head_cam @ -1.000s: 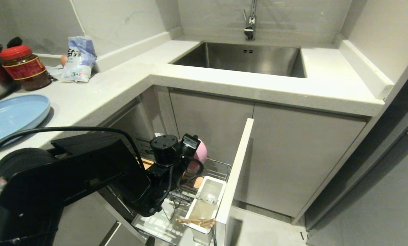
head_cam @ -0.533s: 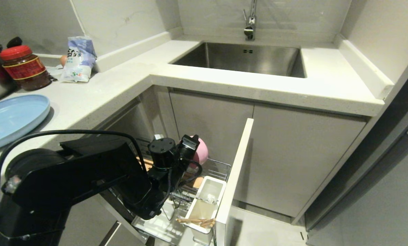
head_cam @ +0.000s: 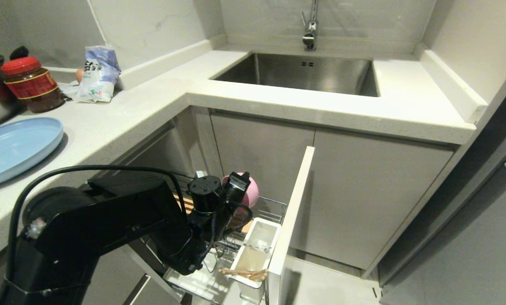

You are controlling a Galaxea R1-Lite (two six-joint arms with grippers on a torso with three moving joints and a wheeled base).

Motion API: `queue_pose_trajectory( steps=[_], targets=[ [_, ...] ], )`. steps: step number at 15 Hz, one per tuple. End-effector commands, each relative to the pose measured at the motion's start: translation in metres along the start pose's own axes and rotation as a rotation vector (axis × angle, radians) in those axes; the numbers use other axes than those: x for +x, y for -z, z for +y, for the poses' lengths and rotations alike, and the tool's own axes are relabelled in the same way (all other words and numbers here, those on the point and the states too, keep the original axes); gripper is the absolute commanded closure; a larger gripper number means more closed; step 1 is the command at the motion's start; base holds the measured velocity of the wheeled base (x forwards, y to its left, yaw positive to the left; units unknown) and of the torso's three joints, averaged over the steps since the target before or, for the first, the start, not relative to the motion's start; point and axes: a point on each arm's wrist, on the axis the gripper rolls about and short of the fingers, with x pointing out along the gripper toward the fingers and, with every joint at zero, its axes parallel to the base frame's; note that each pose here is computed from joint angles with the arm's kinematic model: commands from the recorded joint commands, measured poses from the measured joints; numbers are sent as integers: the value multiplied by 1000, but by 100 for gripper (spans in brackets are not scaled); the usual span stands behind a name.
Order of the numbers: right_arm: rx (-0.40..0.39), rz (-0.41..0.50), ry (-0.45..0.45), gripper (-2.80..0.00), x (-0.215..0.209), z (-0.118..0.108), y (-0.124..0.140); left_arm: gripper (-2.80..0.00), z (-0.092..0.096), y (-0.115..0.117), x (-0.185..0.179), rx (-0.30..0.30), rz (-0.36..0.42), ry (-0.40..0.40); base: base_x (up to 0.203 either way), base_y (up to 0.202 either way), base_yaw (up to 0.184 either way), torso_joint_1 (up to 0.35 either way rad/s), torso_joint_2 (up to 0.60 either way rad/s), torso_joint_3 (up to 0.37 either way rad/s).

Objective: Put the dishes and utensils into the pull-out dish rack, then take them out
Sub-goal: Pick up the bowl and place it in the cupboard

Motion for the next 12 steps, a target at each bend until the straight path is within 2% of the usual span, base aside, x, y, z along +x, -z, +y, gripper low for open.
queue_pose_trajectory(
  steps=[1,4,11,12],
  targets=[
    [0,25,0,0,1,0,7,0,7,3,2,-4,5,-13,0,0,0,0,0,0],
    [0,25,0,0,1,0,7,0,6,2,3,-8,8,11,0,0,0,0,0,0],
    [0,25,0,0,1,0,7,0,9,4,3,-3,6,1,0,0,0,0,0,0],
    [0,25,0,0,1,0,7,-280,8,4,3,-1,4,2,0,0,0,0,0,0]
  ],
)
